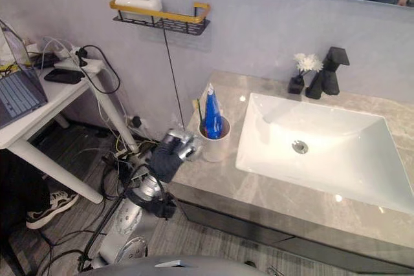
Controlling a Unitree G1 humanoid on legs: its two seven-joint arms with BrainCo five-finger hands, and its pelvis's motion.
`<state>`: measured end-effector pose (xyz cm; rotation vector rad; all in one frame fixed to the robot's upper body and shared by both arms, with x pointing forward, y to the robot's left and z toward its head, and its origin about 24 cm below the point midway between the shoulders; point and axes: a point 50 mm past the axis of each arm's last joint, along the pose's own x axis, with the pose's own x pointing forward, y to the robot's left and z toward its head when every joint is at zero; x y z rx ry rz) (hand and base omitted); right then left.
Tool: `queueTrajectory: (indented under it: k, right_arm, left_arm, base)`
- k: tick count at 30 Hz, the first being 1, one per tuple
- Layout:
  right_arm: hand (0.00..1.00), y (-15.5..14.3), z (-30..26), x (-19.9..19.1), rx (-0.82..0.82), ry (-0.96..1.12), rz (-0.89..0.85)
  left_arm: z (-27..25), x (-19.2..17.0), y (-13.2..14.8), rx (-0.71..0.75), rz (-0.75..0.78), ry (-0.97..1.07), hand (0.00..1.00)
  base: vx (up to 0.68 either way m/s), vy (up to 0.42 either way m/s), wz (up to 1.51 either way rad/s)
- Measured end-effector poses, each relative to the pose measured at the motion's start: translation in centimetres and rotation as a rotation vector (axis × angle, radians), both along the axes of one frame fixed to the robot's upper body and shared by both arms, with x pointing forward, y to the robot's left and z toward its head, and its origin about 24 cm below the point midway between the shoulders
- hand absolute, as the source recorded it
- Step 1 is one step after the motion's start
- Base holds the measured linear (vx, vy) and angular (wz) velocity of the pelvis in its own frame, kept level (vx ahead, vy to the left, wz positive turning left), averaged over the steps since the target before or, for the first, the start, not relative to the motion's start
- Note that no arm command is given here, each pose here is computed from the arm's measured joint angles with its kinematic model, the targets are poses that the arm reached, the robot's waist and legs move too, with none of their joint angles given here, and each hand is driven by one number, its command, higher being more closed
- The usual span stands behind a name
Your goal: Organize washtable
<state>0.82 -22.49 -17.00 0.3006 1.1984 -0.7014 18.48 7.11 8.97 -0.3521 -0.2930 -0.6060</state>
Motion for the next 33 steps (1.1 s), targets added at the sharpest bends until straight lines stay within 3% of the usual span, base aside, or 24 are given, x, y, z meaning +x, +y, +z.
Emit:
queueTrajectory:
  k: [17, 33]
  right_arm:
    - [0.0, 0.2, 0.0, 1.7, -0.003, -0.029, 0.033]
    - [0.0, 0.0, 0.1, 2.6, -0.013, -0.046, 0.022]
  left_arm:
    - [-4.0, -0.5, -3.1, 0.159, -0.21, 0.135, 1.0]
    - [-5.4, 1.0, -3.3, 0.255, -0.204, 0.161, 1.0]
  base:
    - [0.0, 0.004, -0.05]
    - [0.01, 0.003, -0.05]
